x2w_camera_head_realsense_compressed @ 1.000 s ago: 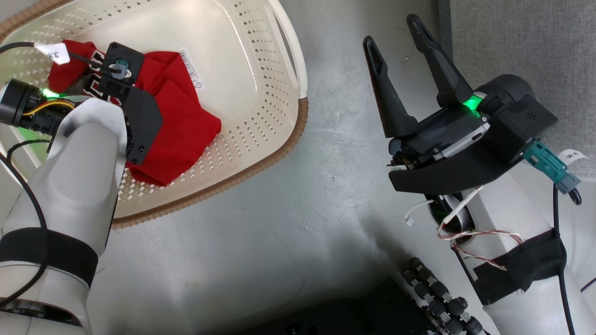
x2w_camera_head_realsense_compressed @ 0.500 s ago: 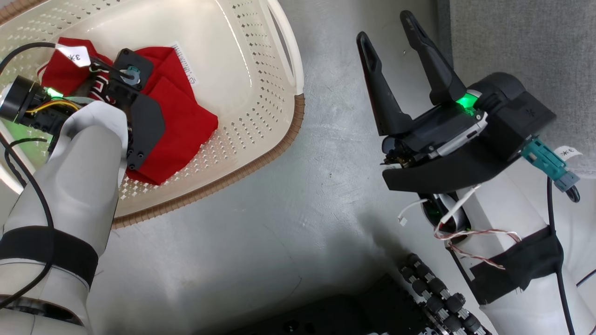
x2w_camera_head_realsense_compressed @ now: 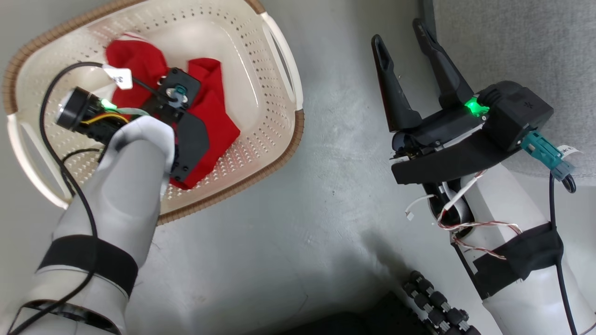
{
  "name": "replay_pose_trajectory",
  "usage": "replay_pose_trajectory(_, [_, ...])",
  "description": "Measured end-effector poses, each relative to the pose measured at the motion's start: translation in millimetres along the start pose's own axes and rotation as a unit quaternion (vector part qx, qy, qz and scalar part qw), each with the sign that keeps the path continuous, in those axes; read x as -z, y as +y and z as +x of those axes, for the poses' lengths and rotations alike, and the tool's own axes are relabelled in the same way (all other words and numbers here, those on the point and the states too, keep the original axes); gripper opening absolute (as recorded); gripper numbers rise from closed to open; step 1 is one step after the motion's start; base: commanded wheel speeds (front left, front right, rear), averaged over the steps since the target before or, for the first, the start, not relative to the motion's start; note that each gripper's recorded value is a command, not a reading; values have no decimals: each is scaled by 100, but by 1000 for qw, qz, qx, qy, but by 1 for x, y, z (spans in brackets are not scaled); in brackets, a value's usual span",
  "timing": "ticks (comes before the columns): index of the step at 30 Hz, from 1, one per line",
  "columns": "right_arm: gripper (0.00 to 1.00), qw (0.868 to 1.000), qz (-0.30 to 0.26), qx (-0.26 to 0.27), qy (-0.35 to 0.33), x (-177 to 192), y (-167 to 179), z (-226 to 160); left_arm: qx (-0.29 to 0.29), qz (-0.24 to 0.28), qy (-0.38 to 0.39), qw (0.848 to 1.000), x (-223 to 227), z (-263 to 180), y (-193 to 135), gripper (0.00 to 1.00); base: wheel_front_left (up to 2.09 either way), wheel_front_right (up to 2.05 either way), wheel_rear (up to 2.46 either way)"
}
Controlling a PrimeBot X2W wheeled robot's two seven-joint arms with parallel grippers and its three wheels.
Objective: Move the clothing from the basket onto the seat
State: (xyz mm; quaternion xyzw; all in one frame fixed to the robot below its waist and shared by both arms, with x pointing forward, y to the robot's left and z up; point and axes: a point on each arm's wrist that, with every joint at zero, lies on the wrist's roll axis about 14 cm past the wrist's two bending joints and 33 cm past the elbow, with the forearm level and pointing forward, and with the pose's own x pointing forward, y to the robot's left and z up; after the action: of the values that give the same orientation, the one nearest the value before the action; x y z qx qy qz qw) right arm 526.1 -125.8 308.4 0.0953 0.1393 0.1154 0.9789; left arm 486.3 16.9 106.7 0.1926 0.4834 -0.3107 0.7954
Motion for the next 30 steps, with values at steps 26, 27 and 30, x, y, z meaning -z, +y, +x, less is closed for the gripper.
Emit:
replay_pose_trajectory(26, [100,999,-23,-16,-39,-67,26,-33,-43,-125,-204,970,-62,-127,12,0,0,0,0])
replay_pose_trajectory(27, [100,999,-24,-17,-39,-69,27,-35,-43,-126,-214,968,-64,-133,12,0,0,0,0])
replay_pose_trajectory(30, [100,999,-24,-23,-39,-72,33,-43,-50,-140,-232,961,-68,-150,14,0,0,0,0])
